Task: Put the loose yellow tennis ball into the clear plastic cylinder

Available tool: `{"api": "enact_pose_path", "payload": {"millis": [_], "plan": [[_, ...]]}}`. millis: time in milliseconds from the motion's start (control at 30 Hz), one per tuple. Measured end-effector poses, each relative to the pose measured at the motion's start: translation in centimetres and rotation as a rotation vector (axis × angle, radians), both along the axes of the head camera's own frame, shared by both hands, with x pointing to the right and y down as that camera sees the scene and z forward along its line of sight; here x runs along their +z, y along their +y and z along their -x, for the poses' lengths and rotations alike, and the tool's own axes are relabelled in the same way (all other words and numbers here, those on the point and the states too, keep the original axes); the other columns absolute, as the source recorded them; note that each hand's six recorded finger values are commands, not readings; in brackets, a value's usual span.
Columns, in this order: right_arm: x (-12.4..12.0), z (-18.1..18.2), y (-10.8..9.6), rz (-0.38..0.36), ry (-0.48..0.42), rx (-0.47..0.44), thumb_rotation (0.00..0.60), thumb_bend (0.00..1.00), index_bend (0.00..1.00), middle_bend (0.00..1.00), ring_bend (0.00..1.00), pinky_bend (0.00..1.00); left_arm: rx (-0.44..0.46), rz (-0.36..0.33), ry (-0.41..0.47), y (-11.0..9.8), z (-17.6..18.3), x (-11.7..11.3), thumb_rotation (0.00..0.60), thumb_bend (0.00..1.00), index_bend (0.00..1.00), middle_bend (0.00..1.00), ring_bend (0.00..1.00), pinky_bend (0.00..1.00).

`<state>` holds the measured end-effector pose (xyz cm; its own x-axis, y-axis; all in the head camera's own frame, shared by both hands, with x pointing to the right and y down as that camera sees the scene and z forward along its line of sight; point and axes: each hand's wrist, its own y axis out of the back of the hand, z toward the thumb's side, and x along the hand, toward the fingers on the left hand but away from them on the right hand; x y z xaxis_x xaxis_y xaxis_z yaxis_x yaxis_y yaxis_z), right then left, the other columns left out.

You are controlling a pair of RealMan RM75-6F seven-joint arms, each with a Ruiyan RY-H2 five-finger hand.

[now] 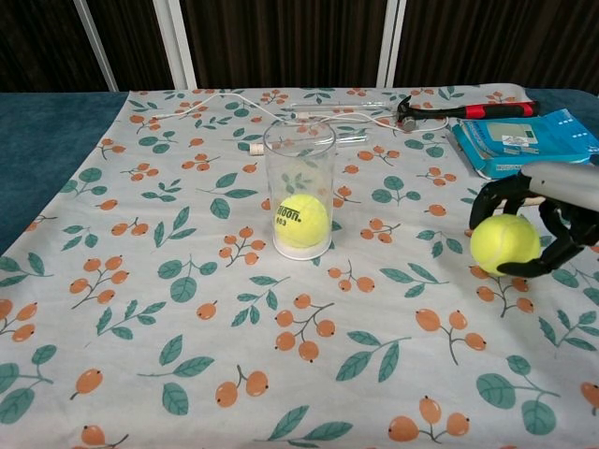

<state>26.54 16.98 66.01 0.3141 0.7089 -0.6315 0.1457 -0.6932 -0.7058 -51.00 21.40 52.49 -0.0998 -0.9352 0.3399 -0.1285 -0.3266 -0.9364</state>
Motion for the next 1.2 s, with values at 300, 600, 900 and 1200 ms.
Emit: {"api": "enact_pose_path", "payload": {"millis": [300, 600, 900, 1200], "plan": [[-5.5, -0.5, -6.5, -0.149, 0.021, 0.022, 0.600, 0.41, 0.51, 0.38, 0.46, 0.82, 0.001, -0.001, -0.002, 0.1, 0.0, -0.1, 0.600, 0.77, 0.18, 0.02, 0.00, 0.05], [-7.9, 2.5, -10.4, -0.163, 0.016, -0.026, 0.600, 0.41, 0.51, 0.38, 0.44, 0.87, 0.002, 0.000, -0.009, 0.1, 0.0, -0.1, 0.600, 0.77, 0.18, 0.03, 0.00, 0.05], [-7.6, 8.8, -11.6, -0.143, -0.040, -0.118, 0.600, 0.41, 0.51, 0.38, 0.44, 0.91, 0.009, -0.007, -0.011, 0.1, 0.0, -0.1, 0.600, 0.77, 0.18, 0.03, 0.00, 0.05], [-7.4, 13.6, -11.3, -0.116, -0.093, -0.165, 0.600, 0.41, 0.51, 0.38, 0.44, 0.94, 0.008, -0.004, -0.013, 0.1, 0.1, 0.0, 0.600, 0.77, 0.18, 0.03, 0.00, 0.05]]}}
